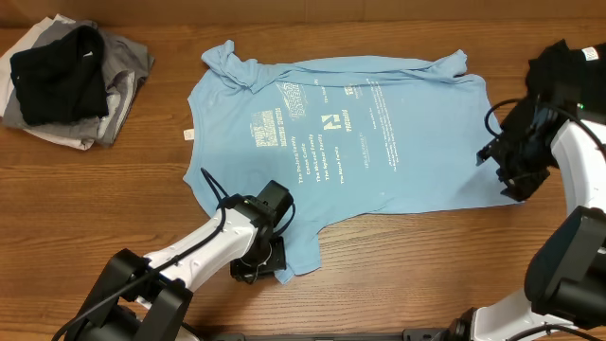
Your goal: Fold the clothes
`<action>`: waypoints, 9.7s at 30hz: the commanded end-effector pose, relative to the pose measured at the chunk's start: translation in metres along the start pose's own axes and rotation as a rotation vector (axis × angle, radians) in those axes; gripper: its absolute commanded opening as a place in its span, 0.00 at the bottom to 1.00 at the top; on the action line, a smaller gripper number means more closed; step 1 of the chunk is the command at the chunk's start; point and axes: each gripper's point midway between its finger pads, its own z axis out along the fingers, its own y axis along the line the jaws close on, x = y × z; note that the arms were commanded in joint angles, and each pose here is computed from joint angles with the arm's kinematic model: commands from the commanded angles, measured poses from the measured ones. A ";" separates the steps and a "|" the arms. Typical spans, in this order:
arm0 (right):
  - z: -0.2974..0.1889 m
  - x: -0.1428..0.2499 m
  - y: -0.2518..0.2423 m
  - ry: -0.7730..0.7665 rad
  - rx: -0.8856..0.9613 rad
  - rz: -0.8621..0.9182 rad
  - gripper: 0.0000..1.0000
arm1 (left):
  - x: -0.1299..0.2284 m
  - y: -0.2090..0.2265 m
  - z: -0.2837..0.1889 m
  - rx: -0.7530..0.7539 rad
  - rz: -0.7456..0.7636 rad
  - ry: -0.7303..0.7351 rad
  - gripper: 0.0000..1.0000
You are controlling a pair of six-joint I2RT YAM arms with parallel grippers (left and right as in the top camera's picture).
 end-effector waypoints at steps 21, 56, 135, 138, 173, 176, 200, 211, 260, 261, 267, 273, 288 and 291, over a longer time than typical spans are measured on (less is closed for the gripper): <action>0.040 -0.026 -0.037 -0.124 0.087 0.117 0.68 | -0.004 0.009 0.006 -0.040 -0.010 -0.007 0.04; 0.064 -0.040 -0.038 -0.125 0.099 0.131 0.56 | 0.004 0.017 0.005 -0.076 -0.017 0.025 0.04; 0.110 -0.032 -0.046 -0.061 0.127 0.138 0.04 | -0.018 -0.011 -0.018 0.056 0.065 -0.114 0.27; 0.110 -0.032 -0.046 -0.061 0.127 0.138 0.04 | -0.019 -0.011 -0.018 0.058 0.065 -0.117 0.11; 0.110 -0.033 -0.046 -0.063 0.126 0.138 0.06 | -0.014 -0.010 -0.002 0.090 0.045 -0.104 0.25; 0.110 -0.033 -0.046 -0.062 0.126 0.138 0.06 | -0.013 -0.010 -0.002 0.089 0.046 -0.102 0.17; 0.033 -0.007 -0.050 -0.079 0.116 0.339 0.04 | 0.023 0.027 -0.087 -0.054 -0.054 -0.111 0.04; -0.022 0.026 -0.072 -0.116 0.160 0.424 0.04 | 0.061 0.043 -0.103 -0.099 -0.109 -0.136 0.04; -0.028 -0.010 0.015 -0.247 -0.165 0.217 0.05 | -0.092 0.047 -0.150 -0.072 -0.237 -0.674 0.04; -0.027 -0.010 0.019 -0.253 -0.172 0.206 0.05 | -0.095 0.046 -0.148 -0.077 -0.237 -0.673 0.04; -0.026 -0.020 0.019 -0.351 -0.108 0.229 0.05 | -0.114 0.051 -0.141 -0.132 -0.261 -0.700 0.04; -0.018 -0.024 0.012 -0.387 -0.084 0.242 0.08 | -0.128 0.063 -0.143 -0.138 -0.285 -0.713 0.04; 0.008 -0.030 0.037 -0.348 -0.192 0.220 0.09 | -0.156 0.061 -0.144 -0.080 -0.302 -0.758 0.06; 0.013 -0.034 0.039 -0.349 -0.192 0.219 0.09 | -0.161 0.060 -0.139 -0.084 -0.302 -0.753 0.07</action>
